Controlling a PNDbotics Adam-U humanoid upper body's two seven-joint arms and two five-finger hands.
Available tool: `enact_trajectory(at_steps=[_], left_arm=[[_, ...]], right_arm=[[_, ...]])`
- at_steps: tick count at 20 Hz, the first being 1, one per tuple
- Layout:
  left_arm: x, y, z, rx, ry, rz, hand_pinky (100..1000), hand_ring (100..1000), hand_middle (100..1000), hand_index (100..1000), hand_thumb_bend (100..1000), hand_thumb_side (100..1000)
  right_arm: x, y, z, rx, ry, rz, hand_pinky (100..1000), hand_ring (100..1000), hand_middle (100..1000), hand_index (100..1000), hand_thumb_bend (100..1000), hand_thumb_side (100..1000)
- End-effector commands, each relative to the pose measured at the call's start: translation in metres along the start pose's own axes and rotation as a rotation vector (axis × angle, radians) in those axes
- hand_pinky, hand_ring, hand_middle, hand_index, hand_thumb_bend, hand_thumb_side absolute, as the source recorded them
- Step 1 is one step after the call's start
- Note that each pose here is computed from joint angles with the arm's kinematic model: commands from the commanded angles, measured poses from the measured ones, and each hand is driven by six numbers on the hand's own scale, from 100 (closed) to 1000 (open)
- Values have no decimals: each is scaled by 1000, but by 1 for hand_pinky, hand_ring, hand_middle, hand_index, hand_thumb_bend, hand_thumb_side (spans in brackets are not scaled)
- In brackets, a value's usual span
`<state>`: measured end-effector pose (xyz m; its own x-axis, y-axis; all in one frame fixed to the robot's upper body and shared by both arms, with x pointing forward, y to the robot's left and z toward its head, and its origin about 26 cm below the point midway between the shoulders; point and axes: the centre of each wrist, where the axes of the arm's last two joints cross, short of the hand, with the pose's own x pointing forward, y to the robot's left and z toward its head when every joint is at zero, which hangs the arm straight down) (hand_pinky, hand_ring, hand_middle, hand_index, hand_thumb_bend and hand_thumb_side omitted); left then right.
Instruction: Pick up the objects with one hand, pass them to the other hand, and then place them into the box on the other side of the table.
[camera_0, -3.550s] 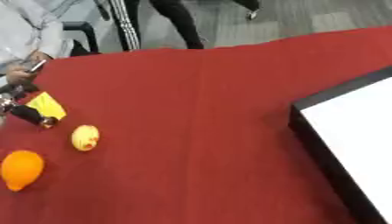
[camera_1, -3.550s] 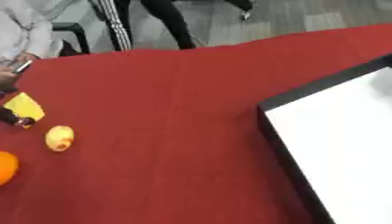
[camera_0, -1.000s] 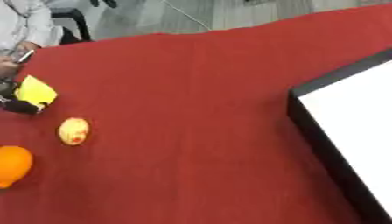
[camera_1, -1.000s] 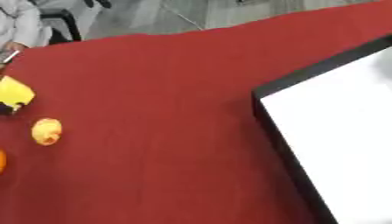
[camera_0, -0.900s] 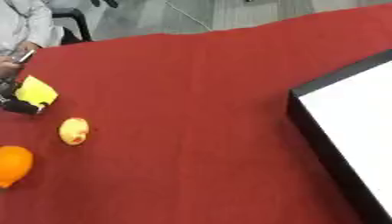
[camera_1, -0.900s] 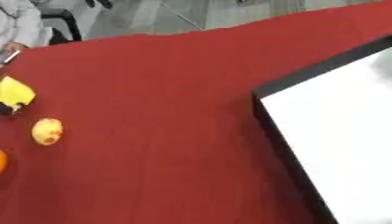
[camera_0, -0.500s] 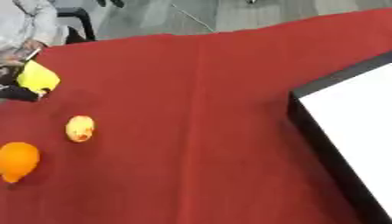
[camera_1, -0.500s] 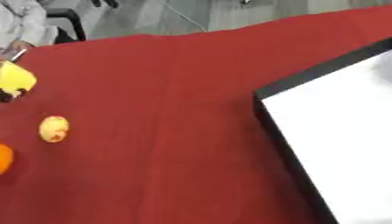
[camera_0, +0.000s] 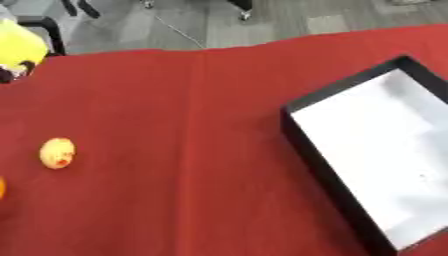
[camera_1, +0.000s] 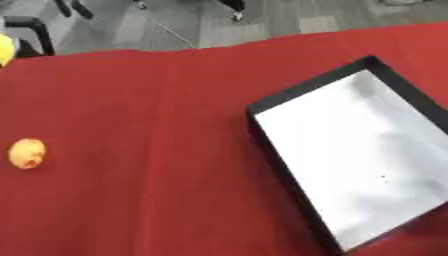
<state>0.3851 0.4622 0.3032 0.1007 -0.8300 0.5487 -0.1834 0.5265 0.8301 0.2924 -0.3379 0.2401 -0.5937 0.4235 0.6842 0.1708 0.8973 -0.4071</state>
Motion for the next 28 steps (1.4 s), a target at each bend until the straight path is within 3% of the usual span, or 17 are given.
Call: enact_trajectory(at_steps=[1,2,3,15,21,28], left_arm=[[18,2,5,-16,-55,-45,869,822,667,676,100,232],[23,-3,4,-33,-68,-51,868,821,667,676,100,194],[27,-10,4,-50,-81,-54,868,820,666,676,100,239],[72,-71,6,-192,-242,-35,872,821,664,676,100,294],[99,-96,17,-231,-360,-5,873,818,657,676,100,317],[113,-130,27,-273,-459,111,881,829,661,681,100,354]], right_arm=[[19,-10,-12,37,-66,42,863,910,828,878,771,396],[22,-11,-15,48,-79,49,863,910,830,879,773,399],[26,-12,-18,57,-91,55,863,911,831,879,773,400],[51,-17,-67,186,-144,64,865,923,850,883,804,375],[53,-7,-92,275,-138,73,865,925,851,884,820,304],[51,18,-115,354,-148,86,865,924,853,886,833,262]])
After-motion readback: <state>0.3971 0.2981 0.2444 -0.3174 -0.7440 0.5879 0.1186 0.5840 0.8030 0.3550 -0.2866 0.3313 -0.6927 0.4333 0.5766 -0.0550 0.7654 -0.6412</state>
